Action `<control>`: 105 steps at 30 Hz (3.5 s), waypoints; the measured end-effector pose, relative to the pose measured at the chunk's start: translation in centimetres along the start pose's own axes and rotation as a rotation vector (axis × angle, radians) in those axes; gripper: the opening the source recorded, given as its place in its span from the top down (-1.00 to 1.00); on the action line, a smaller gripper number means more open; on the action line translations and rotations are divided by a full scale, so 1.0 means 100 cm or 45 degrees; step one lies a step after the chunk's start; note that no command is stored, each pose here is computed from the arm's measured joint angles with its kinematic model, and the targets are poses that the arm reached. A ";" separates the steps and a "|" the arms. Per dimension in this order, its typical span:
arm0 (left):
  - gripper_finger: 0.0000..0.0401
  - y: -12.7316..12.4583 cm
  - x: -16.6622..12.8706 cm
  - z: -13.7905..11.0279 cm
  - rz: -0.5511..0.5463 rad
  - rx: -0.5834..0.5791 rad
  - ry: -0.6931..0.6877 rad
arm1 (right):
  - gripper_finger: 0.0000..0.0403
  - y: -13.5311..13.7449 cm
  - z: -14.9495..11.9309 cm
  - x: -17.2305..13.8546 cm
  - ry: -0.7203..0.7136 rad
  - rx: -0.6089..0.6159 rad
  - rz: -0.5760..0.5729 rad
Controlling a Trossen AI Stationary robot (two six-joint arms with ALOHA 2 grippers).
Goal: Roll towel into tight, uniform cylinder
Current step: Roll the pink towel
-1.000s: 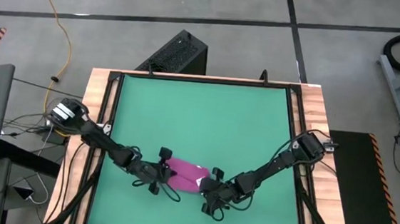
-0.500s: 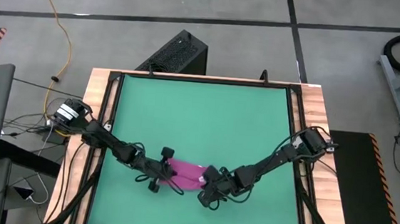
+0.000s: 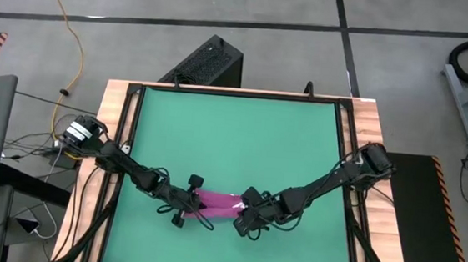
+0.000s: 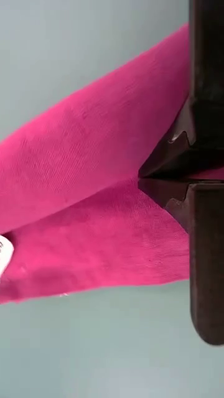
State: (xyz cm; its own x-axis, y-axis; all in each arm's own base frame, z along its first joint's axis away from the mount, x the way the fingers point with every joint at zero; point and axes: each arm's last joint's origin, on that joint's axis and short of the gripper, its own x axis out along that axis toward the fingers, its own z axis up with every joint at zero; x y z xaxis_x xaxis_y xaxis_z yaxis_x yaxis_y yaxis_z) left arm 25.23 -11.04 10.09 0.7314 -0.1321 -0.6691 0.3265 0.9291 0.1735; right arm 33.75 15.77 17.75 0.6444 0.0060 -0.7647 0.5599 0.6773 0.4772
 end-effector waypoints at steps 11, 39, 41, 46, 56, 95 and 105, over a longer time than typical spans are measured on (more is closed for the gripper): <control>1.00 -0.004 -0.001 0.000 -0.016 0.024 0.001 | 0.84 -0.015 0.019 0.011 0.055 0.062 -0.063; 1.00 -0.014 -0.002 0.001 -0.102 0.095 -0.019 | 0.84 -0.003 0.046 0.025 0.045 -0.044 -0.037; 1.00 -0.013 -0.002 0.001 -0.101 0.101 -0.019 | 0.84 -0.002 0.050 0.023 0.041 -0.076 -0.040; 1.00 -0.013 -0.002 0.001 -0.098 0.106 -0.014 | 0.84 -0.014 0.061 0.032 0.057 -0.065 -0.090; 1.00 -0.013 -0.002 -0.001 -0.101 0.121 0.002 | 0.84 -0.028 0.070 0.053 0.117 -0.060 -0.091; 1.00 -0.085 -0.062 0.070 0.151 0.143 -0.098 | 0.84 -0.037 0.065 0.067 0.146 -0.007 -0.155; 1.00 -0.085 -0.036 0.059 0.374 0.191 0.228 | 0.84 -0.036 0.064 0.067 0.145 -0.016 -0.154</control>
State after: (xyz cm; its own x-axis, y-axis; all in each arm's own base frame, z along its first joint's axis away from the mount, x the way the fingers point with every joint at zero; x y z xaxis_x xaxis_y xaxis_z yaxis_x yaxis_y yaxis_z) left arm 23.36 -20.53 15.23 0.6951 0.2070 -0.6885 0.2123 0.8558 0.4717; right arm 39.35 8.59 13.72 0.5089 0.0067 -0.8608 0.6231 0.6870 0.3737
